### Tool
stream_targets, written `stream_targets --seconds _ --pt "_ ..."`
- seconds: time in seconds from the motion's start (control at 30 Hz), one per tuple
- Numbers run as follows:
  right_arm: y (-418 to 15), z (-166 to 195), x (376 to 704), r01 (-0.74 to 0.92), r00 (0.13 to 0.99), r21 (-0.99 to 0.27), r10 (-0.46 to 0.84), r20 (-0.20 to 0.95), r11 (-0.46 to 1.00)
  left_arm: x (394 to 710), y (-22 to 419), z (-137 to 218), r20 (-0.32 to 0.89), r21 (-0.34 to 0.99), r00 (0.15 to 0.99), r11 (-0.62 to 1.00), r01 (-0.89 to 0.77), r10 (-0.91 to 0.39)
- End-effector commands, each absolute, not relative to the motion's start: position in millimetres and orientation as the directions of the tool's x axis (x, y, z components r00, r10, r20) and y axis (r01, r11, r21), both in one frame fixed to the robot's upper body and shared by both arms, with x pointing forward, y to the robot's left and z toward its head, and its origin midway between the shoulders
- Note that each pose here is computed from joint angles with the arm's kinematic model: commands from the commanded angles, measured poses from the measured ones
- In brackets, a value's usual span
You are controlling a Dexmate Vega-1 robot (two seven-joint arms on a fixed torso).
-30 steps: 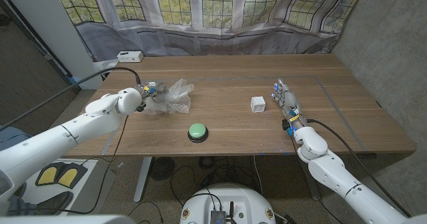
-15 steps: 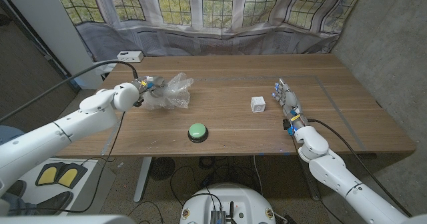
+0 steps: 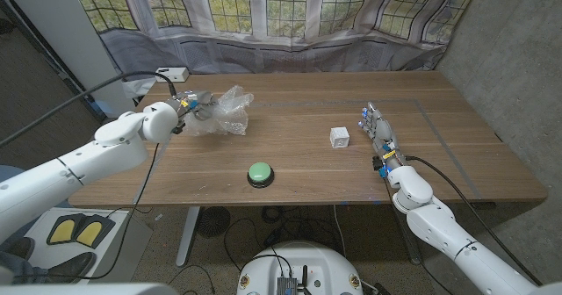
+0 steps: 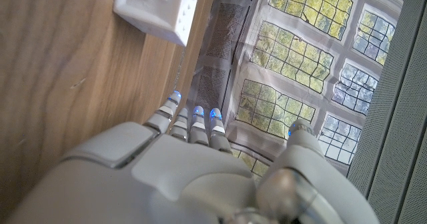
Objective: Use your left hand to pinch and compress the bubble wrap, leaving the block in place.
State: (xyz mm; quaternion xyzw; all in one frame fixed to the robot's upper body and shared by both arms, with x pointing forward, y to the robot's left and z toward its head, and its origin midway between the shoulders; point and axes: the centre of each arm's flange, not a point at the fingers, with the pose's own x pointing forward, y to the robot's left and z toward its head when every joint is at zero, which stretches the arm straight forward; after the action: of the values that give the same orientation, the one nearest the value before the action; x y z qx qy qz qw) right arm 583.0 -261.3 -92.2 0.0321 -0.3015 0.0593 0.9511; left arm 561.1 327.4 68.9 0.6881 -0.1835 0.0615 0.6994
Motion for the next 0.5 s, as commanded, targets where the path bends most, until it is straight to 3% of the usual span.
stream_targets --seconds 0.03,0.5 --pt "-259.0 -94.4 580.2 -0.127 0.810 0.031 0.086 0.580 0.991 556.5 325.4 72.0 0.390 0.921 0.901 0.087 -0.381 -0.191" --pt "-257.5 -95.2 578.7 -0.125 0.813 0.028 0.086 0.576 0.992 555.0 323.9 67.2 0.443 0.893 0.876 0.178 -0.412 -0.192"
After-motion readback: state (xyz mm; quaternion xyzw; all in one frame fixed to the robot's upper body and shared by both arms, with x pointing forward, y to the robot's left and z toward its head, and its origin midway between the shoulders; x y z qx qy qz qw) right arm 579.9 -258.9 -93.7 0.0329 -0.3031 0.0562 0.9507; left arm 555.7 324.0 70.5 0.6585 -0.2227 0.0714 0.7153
